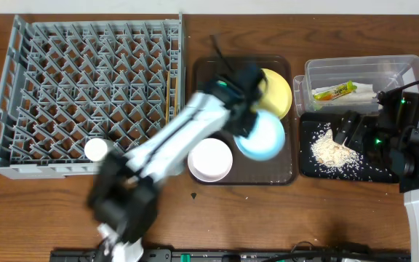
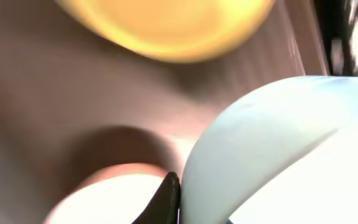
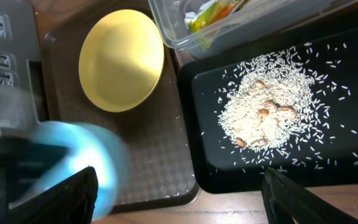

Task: Sort waste into correct bins and load items into the dishwasher
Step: 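Carry the blue bowl into the dish rack and release it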

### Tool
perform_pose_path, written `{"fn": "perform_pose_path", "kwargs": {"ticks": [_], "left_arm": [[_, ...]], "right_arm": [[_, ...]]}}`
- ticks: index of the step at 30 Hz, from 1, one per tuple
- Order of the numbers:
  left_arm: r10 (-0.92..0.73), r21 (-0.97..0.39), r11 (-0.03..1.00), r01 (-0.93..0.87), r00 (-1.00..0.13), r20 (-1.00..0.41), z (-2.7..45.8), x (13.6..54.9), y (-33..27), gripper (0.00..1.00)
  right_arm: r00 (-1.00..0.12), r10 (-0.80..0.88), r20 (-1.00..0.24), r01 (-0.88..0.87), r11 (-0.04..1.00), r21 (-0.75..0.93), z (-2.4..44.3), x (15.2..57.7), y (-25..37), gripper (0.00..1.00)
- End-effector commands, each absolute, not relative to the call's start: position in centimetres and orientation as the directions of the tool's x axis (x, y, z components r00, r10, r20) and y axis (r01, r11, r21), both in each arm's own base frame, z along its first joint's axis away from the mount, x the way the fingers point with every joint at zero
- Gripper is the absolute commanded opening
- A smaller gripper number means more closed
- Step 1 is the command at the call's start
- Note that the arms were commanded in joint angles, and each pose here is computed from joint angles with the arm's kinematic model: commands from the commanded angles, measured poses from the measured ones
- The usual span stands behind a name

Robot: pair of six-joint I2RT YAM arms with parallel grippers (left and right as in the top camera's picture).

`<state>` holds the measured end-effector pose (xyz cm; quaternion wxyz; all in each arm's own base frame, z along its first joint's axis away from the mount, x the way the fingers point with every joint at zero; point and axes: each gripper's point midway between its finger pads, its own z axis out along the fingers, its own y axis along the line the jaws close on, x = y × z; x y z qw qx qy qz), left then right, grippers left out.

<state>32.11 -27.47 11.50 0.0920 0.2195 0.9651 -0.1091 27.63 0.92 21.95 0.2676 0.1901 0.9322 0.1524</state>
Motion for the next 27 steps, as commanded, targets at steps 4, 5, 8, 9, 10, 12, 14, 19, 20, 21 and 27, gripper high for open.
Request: {"fn": "perform_pose_path", "kwargs": {"ticks": [4, 5, 8, 9, 10, 12, 14, 19, 20, 21, 27], "left_arm": [[0.274, 0.417, 0.908, 0.032, -0.799, -0.535, 23.9, 37.9, -11.6, 0.08], [0.275, 0.498, 0.867, -0.033, -0.8, -0.533, 24.8, 38.0, -9.3, 0.08], [0.281, 0.664, 0.733, -0.149, -0.822, -0.495, 25.9, 37.8, -4.4, 0.08], [0.28, 0.695, 0.699, -0.168, -0.83, -0.483, 25.9, 37.8, -3.4, 0.08], [0.275, 0.758, 0.62, -0.203, -0.849, -0.451, 25.6, 37.8, -1.2, 0.08], [0.264, 0.803, 0.553, -0.224, -0.866, -0.424, 25.0, 38.0, 0.5, 0.08], [0.257, 0.836, 0.498, -0.23, -0.882, -0.395, 24.3, 38.2, 1.7, 0.08], [0.23, 0.893, 0.378, -0.243, -0.91, -0.345, 22.7, 39.3, 4.3, 0.08], [0.22, 0.892, 0.377, -0.248, -0.912, -0.347, 22.0, 39.8, 4.5, 0.08], [0.213, 0.892, 0.375, -0.253, -0.913, -0.349, 21.3, 40.2, 4.7, 0.08], [0.212, 0.898, 0.368, -0.24, -0.919, -0.332, 17.9, 41.9, 4.3, 0.08]], "right_arm": [[-0.784, 0.434, -0.443, 0.267, 0.881, 0.39, 22.2, 27.7, 0.9, 0.82], [-0.784, 0.434, -0.443, 0.267, 0.881, 0.39, 22.2, 27.7, 0.9, 0.82], [-0.784, 0.434, -0.443, 0.267, 0.881, 0.39, 22.2, 27.7, 0.9, 0.82], [-0.784, 0.434, -0.443, 0.267, 0.881, 0.39, 22.2, 27.7, 0.9, 0.82], [-0.784, 0.434, -0.444, 0.267, 0.881, 0.39, 22.2, 27.7, 0.9, 0.82], [-0.784, 0.434, -0.444, 0.267, 0.881, 0.39, 22.2, 27.7, 0.9, 0.82], [-0.784, 0.434, -0.444, 0.267, 0.881, 0.39, 22.2, 27.7, 0.9, 0.82], [-0.784, 0.434, -0.445, 0.267, 0.881, 0.391, 22.2, 27.7, 0.9, 0.82], [-0.784, 0.434, -0.445, 0.267, 0.881, 0.391, 22.2, 27.7, 0.9, 0.82], [-0.784, 0.434, -0.445, 0.267, 0.881, 0.391, 22.2, 27.7, 0.9, 0.82], [-0.783, 0.434, -0.446, 0.266, 0.881, 0.391, 22.2, 27.8, 0.9, 0.82]]}}
